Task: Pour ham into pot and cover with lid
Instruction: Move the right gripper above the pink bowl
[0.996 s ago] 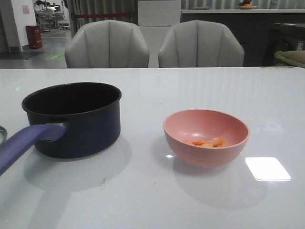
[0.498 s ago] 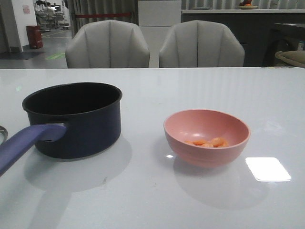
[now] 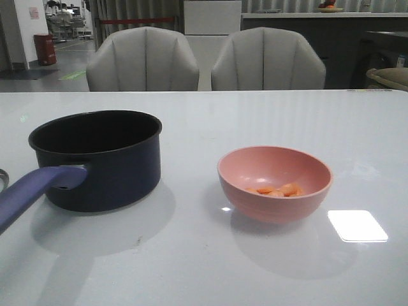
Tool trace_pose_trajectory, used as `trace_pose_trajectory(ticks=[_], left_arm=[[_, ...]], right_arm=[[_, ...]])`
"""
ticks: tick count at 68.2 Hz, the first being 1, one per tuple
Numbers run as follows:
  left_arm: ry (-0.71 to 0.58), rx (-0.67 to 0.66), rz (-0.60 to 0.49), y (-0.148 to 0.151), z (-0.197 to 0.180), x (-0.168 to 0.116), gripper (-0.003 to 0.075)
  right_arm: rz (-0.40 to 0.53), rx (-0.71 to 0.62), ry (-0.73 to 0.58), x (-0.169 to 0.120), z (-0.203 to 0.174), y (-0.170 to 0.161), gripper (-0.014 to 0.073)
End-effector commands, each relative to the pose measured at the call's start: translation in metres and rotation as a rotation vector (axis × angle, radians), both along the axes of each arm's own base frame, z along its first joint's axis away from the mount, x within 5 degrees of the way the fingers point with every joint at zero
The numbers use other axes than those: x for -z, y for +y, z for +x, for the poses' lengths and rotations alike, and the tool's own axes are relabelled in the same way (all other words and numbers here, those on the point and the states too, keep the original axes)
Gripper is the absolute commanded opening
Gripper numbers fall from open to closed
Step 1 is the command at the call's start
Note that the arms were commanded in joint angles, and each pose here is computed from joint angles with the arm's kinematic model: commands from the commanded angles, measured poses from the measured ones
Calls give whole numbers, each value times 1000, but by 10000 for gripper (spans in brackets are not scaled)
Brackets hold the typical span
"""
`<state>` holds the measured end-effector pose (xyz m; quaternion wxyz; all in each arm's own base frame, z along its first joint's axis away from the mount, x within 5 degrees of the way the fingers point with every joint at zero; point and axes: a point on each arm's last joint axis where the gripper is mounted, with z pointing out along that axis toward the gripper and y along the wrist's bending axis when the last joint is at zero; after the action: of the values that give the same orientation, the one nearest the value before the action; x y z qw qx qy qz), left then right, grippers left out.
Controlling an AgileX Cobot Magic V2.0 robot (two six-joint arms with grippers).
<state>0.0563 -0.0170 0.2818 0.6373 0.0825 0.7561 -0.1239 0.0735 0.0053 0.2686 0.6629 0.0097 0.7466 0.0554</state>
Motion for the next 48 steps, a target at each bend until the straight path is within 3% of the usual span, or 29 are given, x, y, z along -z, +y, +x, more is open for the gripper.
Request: trace_pose_trajectory(ticks=[1, 13, 18, 24, 25, 32, 48], left_arm=[[-100, 13, -38, -1, 0, -16, 510], [-100, 13, -38, -1, 0, -16, 510], [-100, 13, -38, -1, 0, -16, 510], [-100, 13, -38, -1, 0, -16, 510], [-100, 13, -38, -1, 0, -16, 510], [-100, 13, -38, -1, 0, -16, 510], [-101, 13, -39, -1, 0, -17, 510]], right_arm=[[-2, 8, -6, -13, 13, 0, 146], [-5, 8, 91, -4, 29, 1, 150], [-7, 6, 151, -2, 39, 2, 193], [-11, -12, 187, -9, 52, 5, 328], [-13, -24, 197, -11, 58, 7, 391], [-18, -67, 248, -16, 79, 16, 510], [26, -179, 444, -7, 147, 57, 511]])
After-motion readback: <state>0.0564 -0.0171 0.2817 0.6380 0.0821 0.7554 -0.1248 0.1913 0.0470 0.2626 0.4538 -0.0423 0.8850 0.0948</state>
